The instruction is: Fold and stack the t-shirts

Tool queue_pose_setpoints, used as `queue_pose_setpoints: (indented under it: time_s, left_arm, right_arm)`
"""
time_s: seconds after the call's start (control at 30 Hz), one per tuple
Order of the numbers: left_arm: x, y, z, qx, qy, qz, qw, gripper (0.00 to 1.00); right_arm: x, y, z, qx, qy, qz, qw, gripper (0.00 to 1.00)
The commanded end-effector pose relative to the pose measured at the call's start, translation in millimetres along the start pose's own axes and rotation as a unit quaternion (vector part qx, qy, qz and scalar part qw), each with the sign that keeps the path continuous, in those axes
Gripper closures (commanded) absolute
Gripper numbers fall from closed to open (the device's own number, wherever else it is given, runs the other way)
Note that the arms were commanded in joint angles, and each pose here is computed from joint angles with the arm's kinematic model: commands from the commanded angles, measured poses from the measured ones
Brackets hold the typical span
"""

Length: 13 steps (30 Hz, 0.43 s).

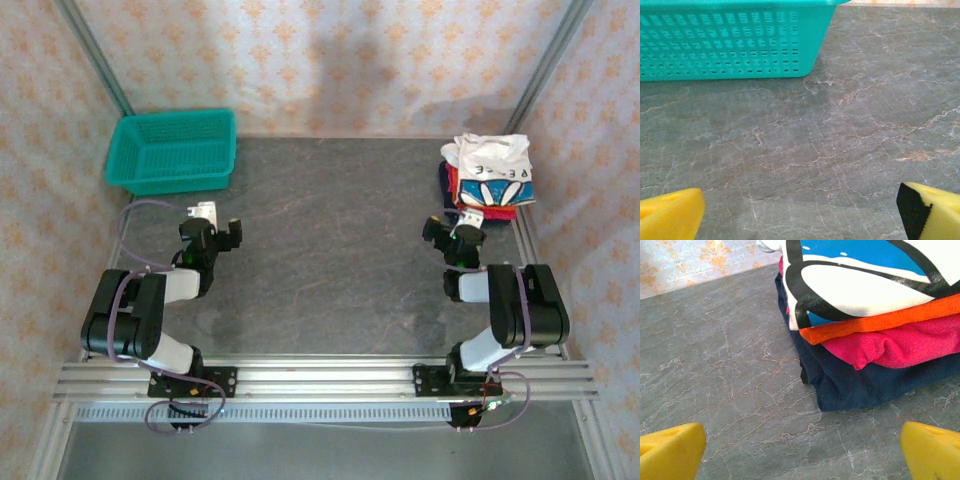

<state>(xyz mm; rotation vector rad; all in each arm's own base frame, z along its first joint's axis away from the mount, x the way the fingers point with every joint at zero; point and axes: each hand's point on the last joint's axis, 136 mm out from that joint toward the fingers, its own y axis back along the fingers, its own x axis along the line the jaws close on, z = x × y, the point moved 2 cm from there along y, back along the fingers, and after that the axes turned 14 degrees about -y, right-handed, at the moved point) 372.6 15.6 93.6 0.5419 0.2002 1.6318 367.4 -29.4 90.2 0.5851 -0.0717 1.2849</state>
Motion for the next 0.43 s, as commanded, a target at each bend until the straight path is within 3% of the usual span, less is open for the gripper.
queue_pose_setpoints:
  time_s: [0.0,0.4]
  left_arm:
    - [5.7,-0.3,7.1,-0.015,-0.006,0.02,1.0,0.0]
    - [5.6,-0.3,7.4,-0.016,-0.006,0.019,1.0,0.0]
  right_arm:
    - [5.1,-3.4,9.1,-0.013,0.004,0.006,1.0,0.01]
    - [3.0,-1.2,9.2,-0.02,0.004,-0.002,1.0,0.01]
